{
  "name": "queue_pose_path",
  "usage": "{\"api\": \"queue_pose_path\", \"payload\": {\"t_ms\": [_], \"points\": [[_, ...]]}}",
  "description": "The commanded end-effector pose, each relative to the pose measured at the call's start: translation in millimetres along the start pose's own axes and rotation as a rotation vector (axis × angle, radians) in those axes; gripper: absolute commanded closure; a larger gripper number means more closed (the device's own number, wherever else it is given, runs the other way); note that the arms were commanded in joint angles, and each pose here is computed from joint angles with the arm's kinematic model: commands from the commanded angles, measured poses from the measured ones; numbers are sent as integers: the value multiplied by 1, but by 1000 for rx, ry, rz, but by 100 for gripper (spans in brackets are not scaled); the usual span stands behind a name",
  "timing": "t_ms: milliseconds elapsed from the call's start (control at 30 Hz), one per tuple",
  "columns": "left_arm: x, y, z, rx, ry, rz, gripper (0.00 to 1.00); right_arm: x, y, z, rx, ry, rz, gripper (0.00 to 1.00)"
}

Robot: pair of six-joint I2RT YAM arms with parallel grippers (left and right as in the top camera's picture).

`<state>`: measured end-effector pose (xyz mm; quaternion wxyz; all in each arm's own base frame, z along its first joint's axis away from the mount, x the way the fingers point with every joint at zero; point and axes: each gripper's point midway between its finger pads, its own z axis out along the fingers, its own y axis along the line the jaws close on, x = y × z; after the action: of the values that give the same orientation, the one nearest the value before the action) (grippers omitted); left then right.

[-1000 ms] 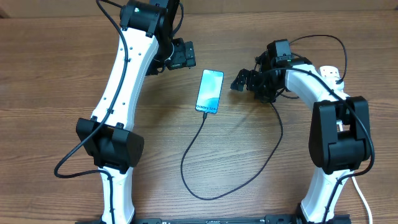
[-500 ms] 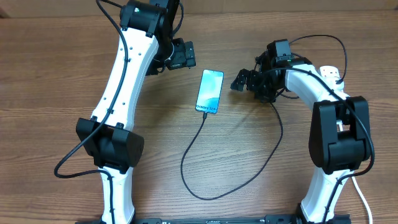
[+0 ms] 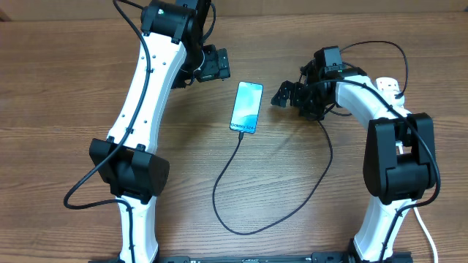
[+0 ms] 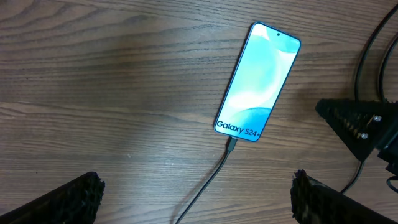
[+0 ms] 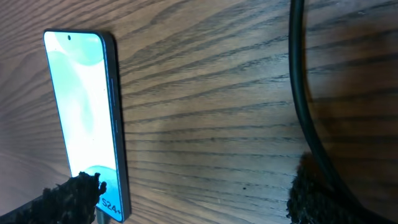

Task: Plug charger to phone and switch on socket
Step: 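Move the right gripper up and right toward the white power strip, then lower the right gripper over the strip's orange switch beside the plug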

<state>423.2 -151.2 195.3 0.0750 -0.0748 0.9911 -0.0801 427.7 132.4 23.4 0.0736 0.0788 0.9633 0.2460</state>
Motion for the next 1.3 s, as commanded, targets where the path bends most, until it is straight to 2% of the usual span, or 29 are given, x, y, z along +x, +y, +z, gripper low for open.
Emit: {"api": "queue_pose_path", "payload": {"t_ms": [0,167,267,367,533,567,767,900,1067,1267], "points": [[0,0,5,-17,3,24,0,14,13,5,-104,58,1,0],[0,0,5,-17,3,24,0,14,54,-14,-302,103,-55,0],[0,0,5,-17,3,24,0,2,72,-35,-332,74,-99,0],[0,0,5,-17,3,24,0,-15,86,-64,-305,8,-139,0],[0,0,5,-17,3,24,0,-46,89,-128,-102,-166,-176,0],[0,0,5,-17,3,24,0,-56,85,-158,6,-248,-178,0],[0,0,5,-17,3,24,0,-80,46,-258,362,-502,-115,0],[0,0,5,-17,3,24,0,-86,11,-313,483,-624,0,0],[0,0,5,-17,3,24,0,-90,-48,-353,477,-684,180,0],[0,0,5,-17,3,24,0,-84,-114,-394,253,-709,333,0]]}}
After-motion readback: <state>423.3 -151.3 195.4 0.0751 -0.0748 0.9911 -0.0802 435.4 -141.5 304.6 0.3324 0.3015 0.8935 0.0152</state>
